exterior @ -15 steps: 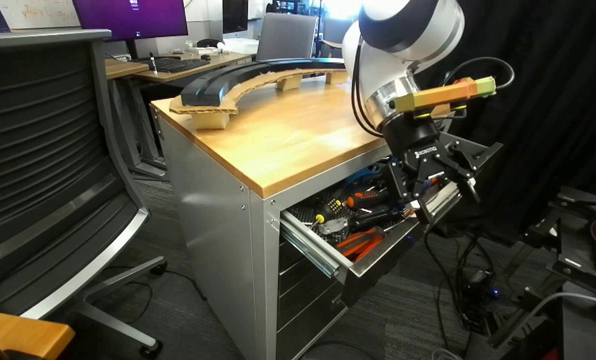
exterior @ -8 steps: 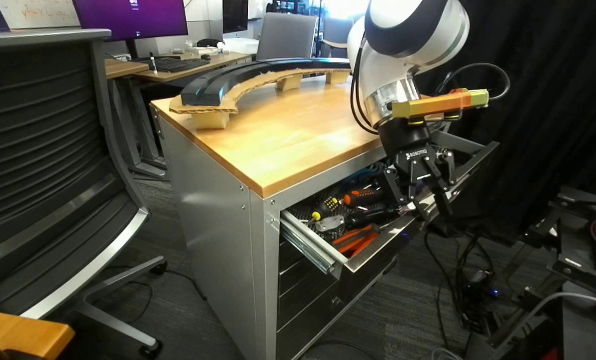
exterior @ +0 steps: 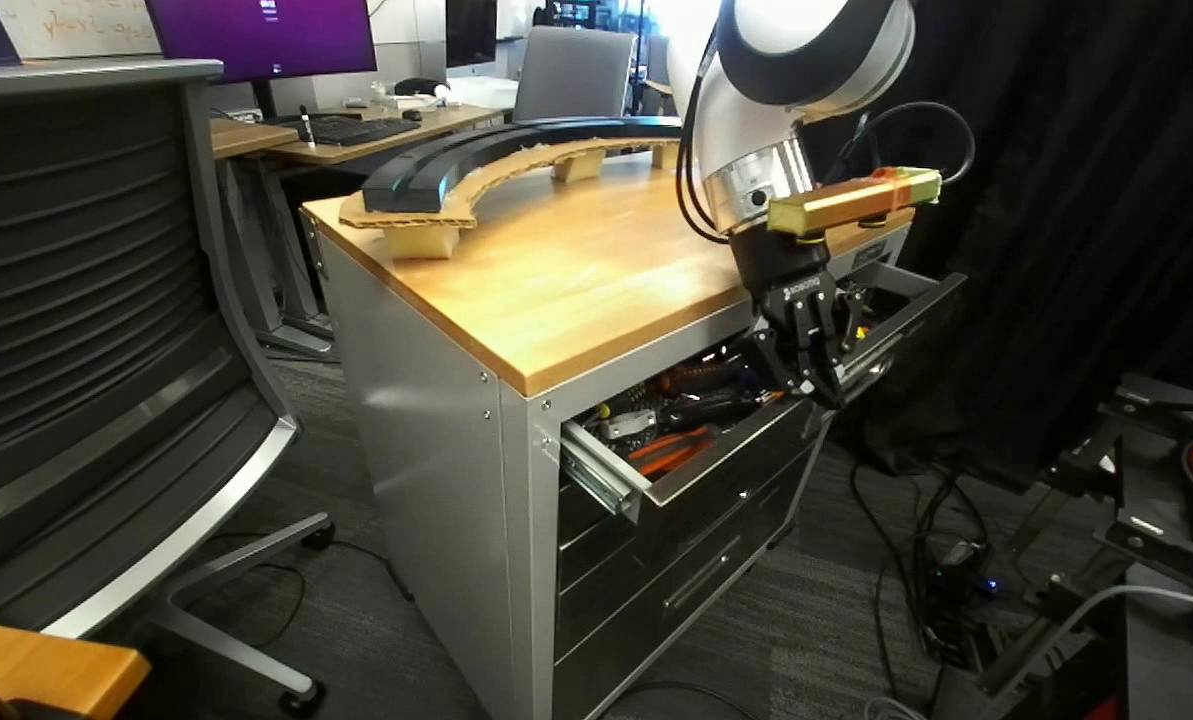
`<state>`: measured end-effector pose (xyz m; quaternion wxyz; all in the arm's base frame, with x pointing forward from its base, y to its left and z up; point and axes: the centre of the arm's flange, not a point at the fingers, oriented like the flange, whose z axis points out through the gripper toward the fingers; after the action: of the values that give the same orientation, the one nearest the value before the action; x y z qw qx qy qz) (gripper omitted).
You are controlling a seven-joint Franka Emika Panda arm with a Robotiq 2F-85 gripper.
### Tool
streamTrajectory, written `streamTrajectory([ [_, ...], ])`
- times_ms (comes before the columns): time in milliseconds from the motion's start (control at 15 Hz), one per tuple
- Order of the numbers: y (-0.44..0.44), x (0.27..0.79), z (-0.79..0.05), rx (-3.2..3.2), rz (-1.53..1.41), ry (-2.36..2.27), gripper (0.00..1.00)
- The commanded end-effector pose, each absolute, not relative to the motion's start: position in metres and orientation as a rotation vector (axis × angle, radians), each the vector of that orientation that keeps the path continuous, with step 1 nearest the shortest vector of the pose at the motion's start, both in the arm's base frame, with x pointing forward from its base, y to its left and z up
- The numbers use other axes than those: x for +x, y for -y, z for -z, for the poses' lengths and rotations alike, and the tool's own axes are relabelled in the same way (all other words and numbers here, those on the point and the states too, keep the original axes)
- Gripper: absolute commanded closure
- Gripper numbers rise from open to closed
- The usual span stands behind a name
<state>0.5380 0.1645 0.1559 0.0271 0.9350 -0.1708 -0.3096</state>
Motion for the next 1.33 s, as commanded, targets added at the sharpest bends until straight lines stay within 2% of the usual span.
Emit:
streamTrajectory([
  [0, -0.167, 0.581, -0.141, 2.849, 0.742, 0.400, 0.99],
  [400, -0.176, 0.611, -0.143, 2.731, 0.516, 0.231, 0.99],
  [933, -0.197, 0.593, -0.163, 2.608, 0.249, 0.121, 0.99],
  [1267, -0.192, 0.579, -0.174, 2.671, 0.324, 0.151, 0.98],
])
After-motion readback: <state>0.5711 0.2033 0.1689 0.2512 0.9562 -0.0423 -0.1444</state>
